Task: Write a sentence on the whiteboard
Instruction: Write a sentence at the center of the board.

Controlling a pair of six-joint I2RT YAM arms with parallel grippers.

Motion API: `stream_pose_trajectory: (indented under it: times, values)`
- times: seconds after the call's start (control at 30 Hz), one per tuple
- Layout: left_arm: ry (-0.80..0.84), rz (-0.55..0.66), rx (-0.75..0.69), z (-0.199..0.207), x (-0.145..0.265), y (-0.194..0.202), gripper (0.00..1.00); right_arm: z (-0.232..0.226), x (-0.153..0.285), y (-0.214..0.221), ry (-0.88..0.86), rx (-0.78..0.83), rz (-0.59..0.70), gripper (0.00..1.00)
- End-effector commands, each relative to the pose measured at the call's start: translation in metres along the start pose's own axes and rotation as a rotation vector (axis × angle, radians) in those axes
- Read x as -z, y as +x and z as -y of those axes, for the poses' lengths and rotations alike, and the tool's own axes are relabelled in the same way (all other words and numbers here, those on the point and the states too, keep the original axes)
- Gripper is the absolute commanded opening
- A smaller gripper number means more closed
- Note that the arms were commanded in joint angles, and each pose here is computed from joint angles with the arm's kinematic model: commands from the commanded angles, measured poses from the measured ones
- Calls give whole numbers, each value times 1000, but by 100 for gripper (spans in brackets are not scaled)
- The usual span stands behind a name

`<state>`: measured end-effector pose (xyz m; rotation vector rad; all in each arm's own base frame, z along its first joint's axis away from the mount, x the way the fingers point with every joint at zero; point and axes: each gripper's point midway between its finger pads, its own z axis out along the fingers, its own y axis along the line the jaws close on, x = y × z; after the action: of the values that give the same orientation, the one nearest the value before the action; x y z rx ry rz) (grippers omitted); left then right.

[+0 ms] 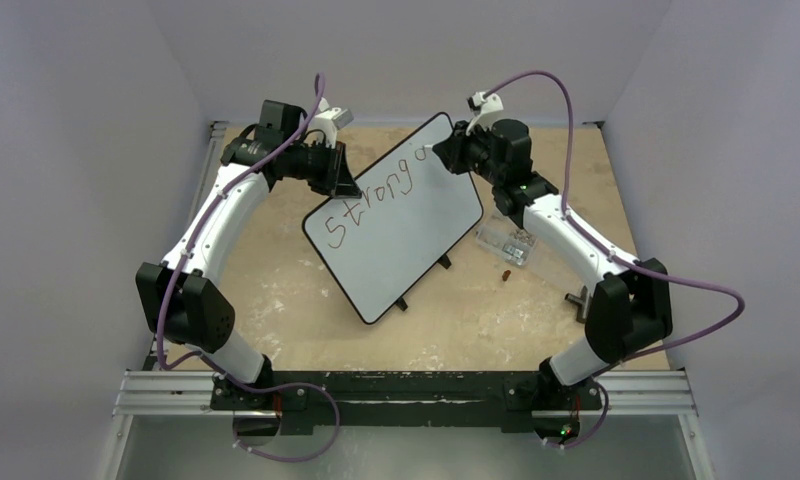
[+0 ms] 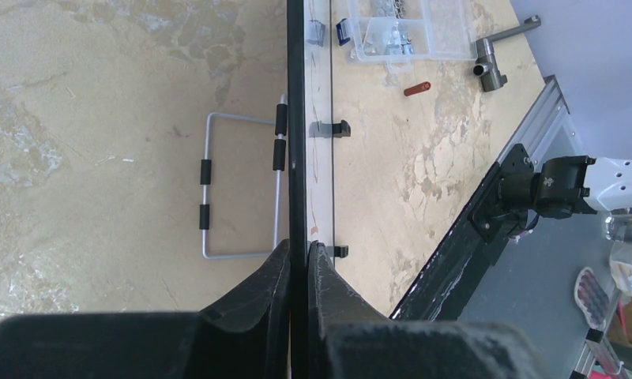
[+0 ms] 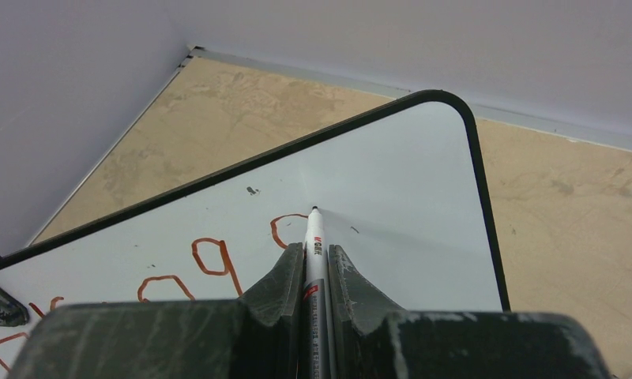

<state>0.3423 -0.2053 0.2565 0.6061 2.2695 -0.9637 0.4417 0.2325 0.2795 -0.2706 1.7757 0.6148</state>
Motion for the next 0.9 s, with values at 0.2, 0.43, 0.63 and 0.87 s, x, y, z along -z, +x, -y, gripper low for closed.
stream_pose_trajectory:
  times: [0.2, 0.43, 0.63, 0.87]
  values:
    - [1, 125, -161, 14, 18, -31, 0, -2, -1, -10, -5, 3, 22, 0]
    - [-1, 130, -164, 15, 19, -32, 0, -2, 5, 4, -9, -7, 1, 0]
    - [0, 131, -165, 16, 20, -32, 0, -1, 8, 11, -7, -13, -8, 0]
    - [2, 133, -168, 16, 20, -32, 0, 5, 12, 14, 28, -9, -13, 0]
